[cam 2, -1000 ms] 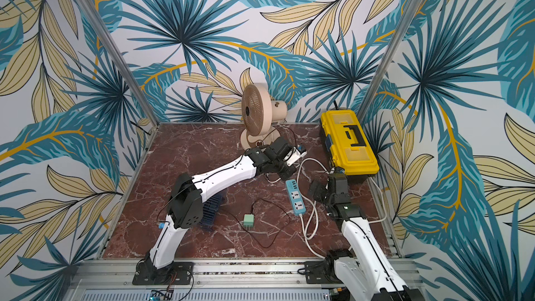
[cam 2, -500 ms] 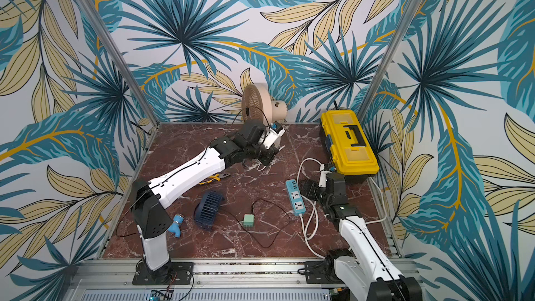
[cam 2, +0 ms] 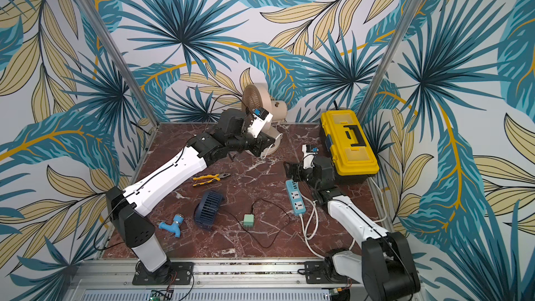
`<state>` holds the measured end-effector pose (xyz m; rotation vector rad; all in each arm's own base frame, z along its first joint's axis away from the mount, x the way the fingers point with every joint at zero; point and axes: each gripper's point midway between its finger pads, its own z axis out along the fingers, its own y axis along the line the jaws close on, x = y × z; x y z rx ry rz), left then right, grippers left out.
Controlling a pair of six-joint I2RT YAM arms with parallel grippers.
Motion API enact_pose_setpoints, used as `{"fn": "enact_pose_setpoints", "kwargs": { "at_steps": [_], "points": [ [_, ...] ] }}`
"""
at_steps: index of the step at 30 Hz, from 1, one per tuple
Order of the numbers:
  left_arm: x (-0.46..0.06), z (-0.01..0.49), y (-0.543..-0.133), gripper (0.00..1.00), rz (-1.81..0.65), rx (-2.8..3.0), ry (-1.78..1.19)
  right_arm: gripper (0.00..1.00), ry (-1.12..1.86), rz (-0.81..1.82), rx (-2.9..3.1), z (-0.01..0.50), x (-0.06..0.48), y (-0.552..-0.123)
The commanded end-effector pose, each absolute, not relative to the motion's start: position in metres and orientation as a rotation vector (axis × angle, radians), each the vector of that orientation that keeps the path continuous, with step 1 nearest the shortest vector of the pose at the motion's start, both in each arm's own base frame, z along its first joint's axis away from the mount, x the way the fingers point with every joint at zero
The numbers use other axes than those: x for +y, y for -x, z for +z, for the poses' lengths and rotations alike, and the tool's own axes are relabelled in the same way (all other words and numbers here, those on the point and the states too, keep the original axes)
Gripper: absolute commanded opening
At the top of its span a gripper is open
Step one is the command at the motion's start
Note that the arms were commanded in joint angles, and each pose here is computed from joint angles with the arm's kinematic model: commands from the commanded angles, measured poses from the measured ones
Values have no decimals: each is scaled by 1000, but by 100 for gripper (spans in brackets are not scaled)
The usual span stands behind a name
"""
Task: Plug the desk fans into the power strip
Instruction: Pick up the plug from the center of the board.
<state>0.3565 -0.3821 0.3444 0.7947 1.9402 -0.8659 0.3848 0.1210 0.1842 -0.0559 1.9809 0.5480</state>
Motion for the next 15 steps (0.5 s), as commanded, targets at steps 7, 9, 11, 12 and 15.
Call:
{"fn": "enact_pose_setpoints", "kwargs": {
  "at_steps": [7, 9, 11, 12, 15],
  "points": [
    [-373, 365, -346, 0, -956, 1878, -776, 82, 127, 480, 1852, 206, 140, -445],
    [-372, 365, -345, 0, -964, 1876, -776, 79, 129, 481, 1839, 207, 144, -456],
    [-370, 366, -344, 0, -972, 1872, -774, 77, 143, 487, 1822, 209, 150, -466],
    [-370, 366, -344, 0, -975, 1871, -776, 75, 152, 490, 1808, 211, 154, -472],
    [-368, 366, -342, 0, -977, 1872, -779, 72, 181, 469, 1796, 206, 164, -486]
  ]
}}
